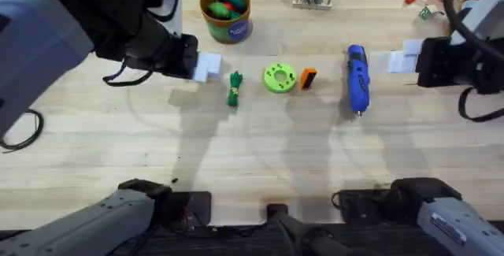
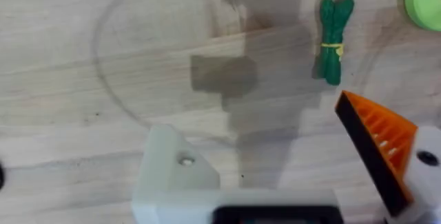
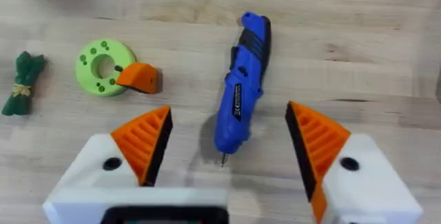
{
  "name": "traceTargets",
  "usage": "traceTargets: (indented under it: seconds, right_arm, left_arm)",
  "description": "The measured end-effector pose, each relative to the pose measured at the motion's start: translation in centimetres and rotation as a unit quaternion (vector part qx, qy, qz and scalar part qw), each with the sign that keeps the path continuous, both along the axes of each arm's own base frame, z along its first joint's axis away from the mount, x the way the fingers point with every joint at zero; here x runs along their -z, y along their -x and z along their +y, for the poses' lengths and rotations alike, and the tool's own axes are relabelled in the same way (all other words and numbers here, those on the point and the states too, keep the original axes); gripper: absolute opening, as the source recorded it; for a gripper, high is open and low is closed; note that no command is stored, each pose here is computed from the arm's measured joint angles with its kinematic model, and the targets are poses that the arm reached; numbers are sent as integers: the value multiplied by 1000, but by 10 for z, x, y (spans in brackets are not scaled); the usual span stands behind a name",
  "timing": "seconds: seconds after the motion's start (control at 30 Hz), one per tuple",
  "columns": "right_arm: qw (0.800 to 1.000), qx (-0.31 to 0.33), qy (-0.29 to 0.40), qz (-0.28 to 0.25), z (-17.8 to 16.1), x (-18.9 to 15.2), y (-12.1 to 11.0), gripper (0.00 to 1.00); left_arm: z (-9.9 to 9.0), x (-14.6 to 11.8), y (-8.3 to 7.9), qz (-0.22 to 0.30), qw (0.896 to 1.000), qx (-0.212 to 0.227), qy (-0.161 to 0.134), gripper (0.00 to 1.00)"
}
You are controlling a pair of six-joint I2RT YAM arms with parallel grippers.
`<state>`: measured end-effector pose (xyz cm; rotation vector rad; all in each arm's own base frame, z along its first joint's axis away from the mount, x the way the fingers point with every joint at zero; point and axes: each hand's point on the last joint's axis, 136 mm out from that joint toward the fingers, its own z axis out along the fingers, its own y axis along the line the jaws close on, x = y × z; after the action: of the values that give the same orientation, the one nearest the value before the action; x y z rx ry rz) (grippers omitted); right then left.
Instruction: Pick up the gripper from the table and insert it into the empty holder that is missing its gripper. Then pick up a screw, insert it into the mounting hole, and use the screwdriver to tighten it. Finally, clean up the table by picking up the vegetable and placing it into the bucket.
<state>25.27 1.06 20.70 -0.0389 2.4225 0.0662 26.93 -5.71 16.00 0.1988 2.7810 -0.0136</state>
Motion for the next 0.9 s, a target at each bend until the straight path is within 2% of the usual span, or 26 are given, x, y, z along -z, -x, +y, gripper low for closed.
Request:
traceTargets:
  seconds: [0.13,0.37,0.6,0.7,0.9]
  right_arm:
    - [1000,0,0,0,0,0,0,991]
    - [1000,0,0,0,0,0,0,991]
    - [1000,0,0,0,0,0,0,992]
    - [1000,0,0,0,0,0,0,991]
    - [1000,0,0,-2,0,-1,-1,991]
  left_arm:
    - [-7,2,4,34,999,0,-4,985]
    - [-16,7,-15,64,998,-14,-7,985]
    - [-20,29,-23,99,995,-15,-17,985]
    - [-29,41,-25,111,994,-4,-22,985]
    - [-59,66,-37,112,993,11,-21,985]
